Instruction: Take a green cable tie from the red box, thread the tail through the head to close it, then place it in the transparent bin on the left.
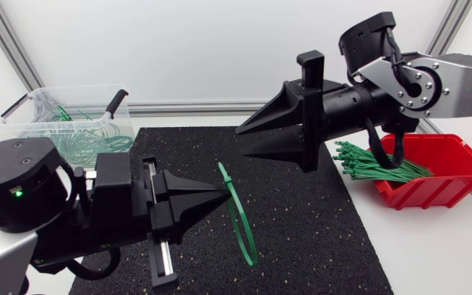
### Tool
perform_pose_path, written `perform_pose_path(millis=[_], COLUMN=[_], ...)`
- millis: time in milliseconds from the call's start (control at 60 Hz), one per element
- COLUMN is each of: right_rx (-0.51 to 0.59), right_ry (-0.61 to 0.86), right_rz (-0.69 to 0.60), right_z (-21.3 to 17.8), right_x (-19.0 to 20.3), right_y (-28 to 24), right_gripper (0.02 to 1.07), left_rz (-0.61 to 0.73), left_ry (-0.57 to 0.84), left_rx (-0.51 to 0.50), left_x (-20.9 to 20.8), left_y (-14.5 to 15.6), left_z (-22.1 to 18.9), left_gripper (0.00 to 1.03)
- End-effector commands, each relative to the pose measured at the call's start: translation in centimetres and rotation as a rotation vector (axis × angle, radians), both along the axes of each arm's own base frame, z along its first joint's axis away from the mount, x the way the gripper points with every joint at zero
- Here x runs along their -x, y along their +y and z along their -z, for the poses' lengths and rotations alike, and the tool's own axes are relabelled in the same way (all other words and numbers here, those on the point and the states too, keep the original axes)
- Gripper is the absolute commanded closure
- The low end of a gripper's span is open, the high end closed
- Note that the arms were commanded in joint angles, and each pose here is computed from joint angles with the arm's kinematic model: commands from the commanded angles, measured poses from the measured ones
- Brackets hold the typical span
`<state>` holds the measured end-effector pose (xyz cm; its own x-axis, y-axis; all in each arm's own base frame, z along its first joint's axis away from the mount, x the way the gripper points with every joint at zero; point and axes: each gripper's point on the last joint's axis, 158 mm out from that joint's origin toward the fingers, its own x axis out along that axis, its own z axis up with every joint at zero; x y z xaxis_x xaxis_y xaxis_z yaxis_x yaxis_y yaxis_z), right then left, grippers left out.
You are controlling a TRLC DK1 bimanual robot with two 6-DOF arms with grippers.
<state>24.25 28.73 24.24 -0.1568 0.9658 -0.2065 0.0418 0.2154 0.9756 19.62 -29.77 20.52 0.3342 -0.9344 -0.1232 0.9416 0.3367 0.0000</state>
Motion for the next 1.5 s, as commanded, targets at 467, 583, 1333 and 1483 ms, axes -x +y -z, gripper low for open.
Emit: perform_pose_path(millis=[467,583,1333,1483], right_rx=[-0.002,0.006,0.039,0.048], right_ry=[-0.04,-0.038,-0.097,-0.114], right_rz=[-0.132,-0.14,-0.14,-0.132], right_z=[2.1,2.6,2.6,2.4], right_x=[2.8,3.2,4.5,4.6], right_y=[2.1,2.2,2.2,2.1], right_gripper=[0.6,0.66,1.01,1.01], left_rz=[0.027,0.027,0.036,0.041], left_ry=[-0.071,-0.074,-0.066,-0.062], left_rx=[-0.04,-0.04,-0.051,-0.049], left_x=[0.1,0.0,0.2,0.5], left_y=[-0.1,-0.1,0.0,0.0], left_z=[-0.1,-0.3,-0.4,-0.4], left_gripper=[0.99,0.99,0.99,0.99])
